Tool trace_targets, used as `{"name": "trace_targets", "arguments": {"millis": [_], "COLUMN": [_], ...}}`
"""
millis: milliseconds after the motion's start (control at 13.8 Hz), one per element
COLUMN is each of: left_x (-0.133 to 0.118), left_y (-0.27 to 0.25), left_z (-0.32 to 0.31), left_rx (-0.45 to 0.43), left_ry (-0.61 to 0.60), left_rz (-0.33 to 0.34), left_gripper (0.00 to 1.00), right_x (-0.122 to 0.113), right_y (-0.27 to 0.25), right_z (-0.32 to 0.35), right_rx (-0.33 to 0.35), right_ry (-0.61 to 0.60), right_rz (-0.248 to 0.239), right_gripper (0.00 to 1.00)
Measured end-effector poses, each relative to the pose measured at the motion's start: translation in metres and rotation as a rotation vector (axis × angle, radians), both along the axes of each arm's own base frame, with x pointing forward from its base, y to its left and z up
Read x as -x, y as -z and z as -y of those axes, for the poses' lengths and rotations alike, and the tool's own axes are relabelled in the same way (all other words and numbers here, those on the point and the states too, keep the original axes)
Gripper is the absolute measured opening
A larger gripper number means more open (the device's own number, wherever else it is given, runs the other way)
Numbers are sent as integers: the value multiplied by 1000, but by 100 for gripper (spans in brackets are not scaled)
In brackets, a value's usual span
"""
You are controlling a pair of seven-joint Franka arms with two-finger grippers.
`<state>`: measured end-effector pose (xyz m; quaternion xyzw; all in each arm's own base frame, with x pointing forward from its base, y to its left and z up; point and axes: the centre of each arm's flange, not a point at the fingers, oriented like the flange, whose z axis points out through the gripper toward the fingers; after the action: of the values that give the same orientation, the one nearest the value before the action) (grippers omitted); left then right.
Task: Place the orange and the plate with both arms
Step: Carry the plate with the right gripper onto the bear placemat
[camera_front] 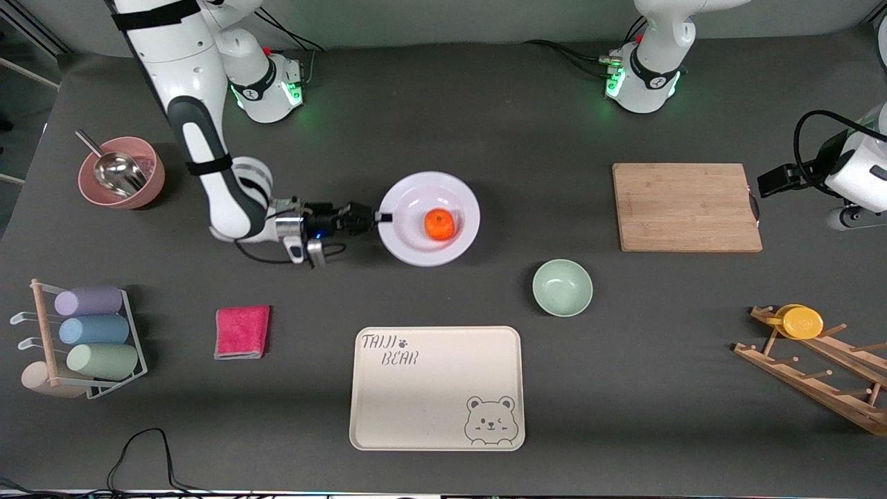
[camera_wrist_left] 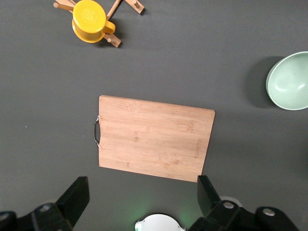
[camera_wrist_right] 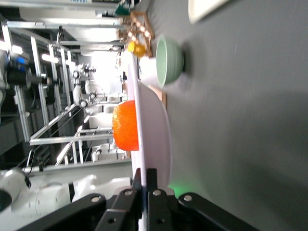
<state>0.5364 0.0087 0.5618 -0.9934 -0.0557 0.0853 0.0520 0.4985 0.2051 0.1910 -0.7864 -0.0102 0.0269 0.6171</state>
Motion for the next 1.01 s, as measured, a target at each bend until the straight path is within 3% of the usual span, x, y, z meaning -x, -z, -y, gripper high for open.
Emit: {"name": "trace_targets", "arguments": {"millis": [580, 797, 1014], "left_x": [-3, -4, -4], "left_y": [7, 9, 10], "left_z": [0, 0, 0], "left_rx": [2, 3, 3], "left_ry": [0, 0, 0], "left_rz": [-13, -18, -19], "left_gripper": [100, 100, 100], "right_x": [-177, -221, -249], "right_y": [-3, 10, 8], "right_z": [-12, -24, -38], "right_rx": [25, 58, 96], "right_ry": [71, 154, 216], "right_rz": [19, 41, 70], "right_gripper": [4, 4, 4]}}
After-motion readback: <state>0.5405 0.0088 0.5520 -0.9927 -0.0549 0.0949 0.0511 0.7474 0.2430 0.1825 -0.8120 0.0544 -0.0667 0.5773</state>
